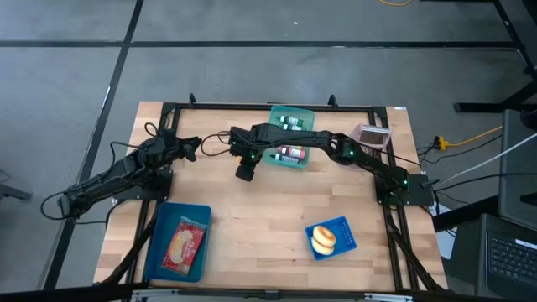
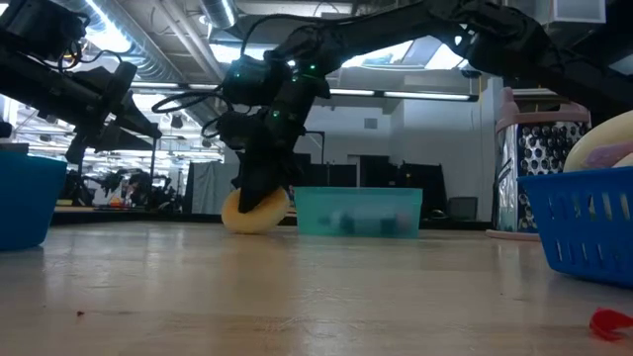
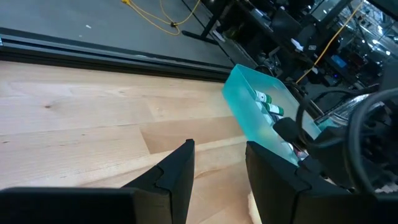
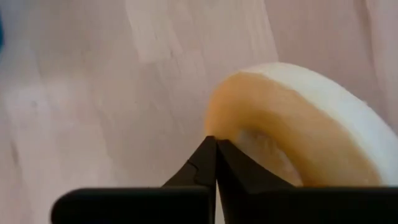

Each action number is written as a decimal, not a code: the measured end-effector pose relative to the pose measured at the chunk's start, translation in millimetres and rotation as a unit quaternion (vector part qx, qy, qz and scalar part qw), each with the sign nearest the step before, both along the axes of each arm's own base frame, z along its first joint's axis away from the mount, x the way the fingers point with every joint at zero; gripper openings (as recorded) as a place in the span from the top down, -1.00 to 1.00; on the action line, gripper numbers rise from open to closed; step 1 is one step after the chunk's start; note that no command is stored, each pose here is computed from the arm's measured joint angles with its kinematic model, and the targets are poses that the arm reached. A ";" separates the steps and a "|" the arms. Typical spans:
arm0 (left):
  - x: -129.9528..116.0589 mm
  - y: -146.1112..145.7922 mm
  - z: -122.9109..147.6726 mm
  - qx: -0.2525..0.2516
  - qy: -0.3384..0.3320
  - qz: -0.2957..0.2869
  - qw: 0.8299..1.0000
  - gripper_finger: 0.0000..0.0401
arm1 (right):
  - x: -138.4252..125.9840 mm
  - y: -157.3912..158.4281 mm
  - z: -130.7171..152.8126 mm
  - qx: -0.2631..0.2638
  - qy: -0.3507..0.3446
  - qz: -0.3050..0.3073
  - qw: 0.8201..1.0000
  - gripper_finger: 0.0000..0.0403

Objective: Pick & Place Food Item
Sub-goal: Put the pink donut into the blue bin

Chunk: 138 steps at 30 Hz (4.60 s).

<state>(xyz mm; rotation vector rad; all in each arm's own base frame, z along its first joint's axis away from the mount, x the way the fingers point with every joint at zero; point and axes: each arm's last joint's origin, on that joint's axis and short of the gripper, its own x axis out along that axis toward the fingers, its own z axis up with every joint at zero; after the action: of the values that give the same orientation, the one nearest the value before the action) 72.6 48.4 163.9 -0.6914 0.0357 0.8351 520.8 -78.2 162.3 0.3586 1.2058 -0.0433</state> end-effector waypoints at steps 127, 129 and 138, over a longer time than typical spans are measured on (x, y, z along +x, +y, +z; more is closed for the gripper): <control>3.7 -3.4 -1.6 -0.014 0.005 -0.085 0.996 0.31 | -183.9 204.6 327.9 0.053 -0.363 -0.086 0.926 0.94; 3.8 -3.6 -1.6 -0.014 0.004 -0.088 0.996 0.31 | -183.9 217.0 322.0 0.057 -0.362 -0.104 0.924 0.94; 4.4 -4.5 -1.6 -0.019 0.001 -0.107 0.994 0.31 | -195.0 254.5 294.1 0.069 -0.468 -0.094 0.876 0.94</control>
<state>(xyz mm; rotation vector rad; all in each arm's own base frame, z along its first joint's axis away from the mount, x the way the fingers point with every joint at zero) 77.0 43.9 162.3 -0.7088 0.1261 0.6311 325.8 176.3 456.4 0.5378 0.2055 0.0492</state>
